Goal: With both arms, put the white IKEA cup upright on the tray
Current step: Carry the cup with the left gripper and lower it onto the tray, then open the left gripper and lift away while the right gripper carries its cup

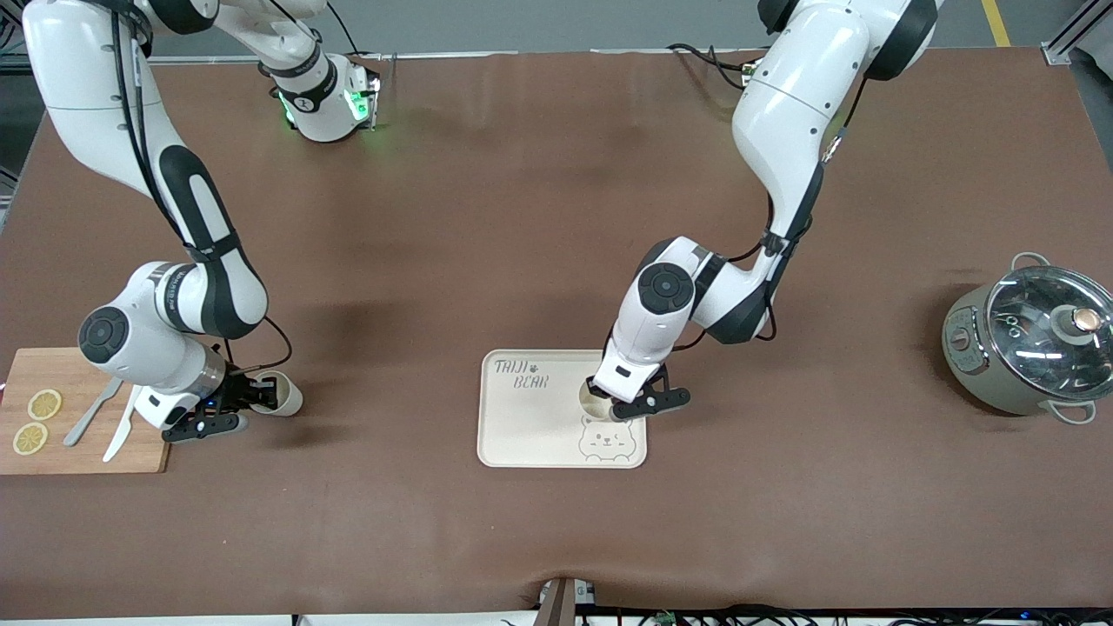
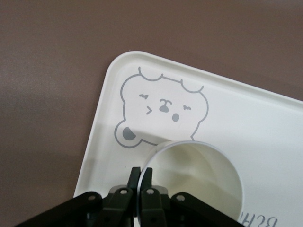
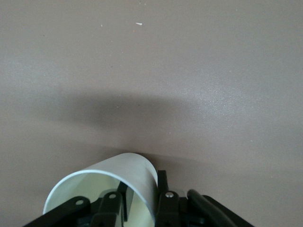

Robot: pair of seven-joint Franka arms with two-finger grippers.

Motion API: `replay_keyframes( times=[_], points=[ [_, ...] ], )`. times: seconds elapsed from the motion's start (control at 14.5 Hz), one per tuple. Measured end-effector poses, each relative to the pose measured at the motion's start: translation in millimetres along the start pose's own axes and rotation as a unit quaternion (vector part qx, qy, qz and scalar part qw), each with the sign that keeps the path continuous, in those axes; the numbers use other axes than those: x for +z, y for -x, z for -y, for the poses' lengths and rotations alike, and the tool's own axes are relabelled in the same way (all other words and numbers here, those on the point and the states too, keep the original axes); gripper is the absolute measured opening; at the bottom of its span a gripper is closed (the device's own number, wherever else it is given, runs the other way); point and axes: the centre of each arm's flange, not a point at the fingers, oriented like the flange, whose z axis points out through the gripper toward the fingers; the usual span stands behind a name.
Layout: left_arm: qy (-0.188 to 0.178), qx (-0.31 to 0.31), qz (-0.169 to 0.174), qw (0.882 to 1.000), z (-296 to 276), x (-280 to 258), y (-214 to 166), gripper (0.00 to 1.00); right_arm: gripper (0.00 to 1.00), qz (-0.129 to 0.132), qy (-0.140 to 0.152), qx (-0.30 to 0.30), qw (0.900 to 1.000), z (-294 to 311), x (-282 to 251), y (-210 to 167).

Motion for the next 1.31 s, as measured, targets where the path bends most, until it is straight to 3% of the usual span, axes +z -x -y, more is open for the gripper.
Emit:
replay_keyframes(
  times=[0.14, 0.35, 0.62, 0.97, 1.04, 1.31],
  points=[
    [0.0, 0.0, -0.001, 1.0, 0, 0, -1, 0.04, 0.05, 0.0, 0.0, 0.001, 1.0, 0, 0, 0],
    [-0.002, 0.004, -0.005, 1.0, 1, -1, -2, 0.07, 0.04, 0.0, 0.0, 0.001, 1.0, 0, 0, 0],
    [-0.015, 0.009, -0.023, 1.0, -2, -2, -1, 0.46, 0.04, 0.0, 0.0, 0.001, 1.0, 0, 0, 0],
    [-0.045, -0.009, -0.006, 0.999, -5, -13, -3, 0.93, 0.04, 0.012, -0.007, 0.0, 1.0, 2, 0, 0],
    [-0.055, -0.011, -0.001, 0.998, -6, -20, -6, 1.0, 0.04, 0.019, -0.013, 0.001, 1.0, 4, -3, -2],
    [-0.09, -0.015, 0.017, 0.996, -13, -54, -13, 1.0, 0.04, 0.039, -0.05, 0.014, 0.998, 11, -39, -24]
  ],
)
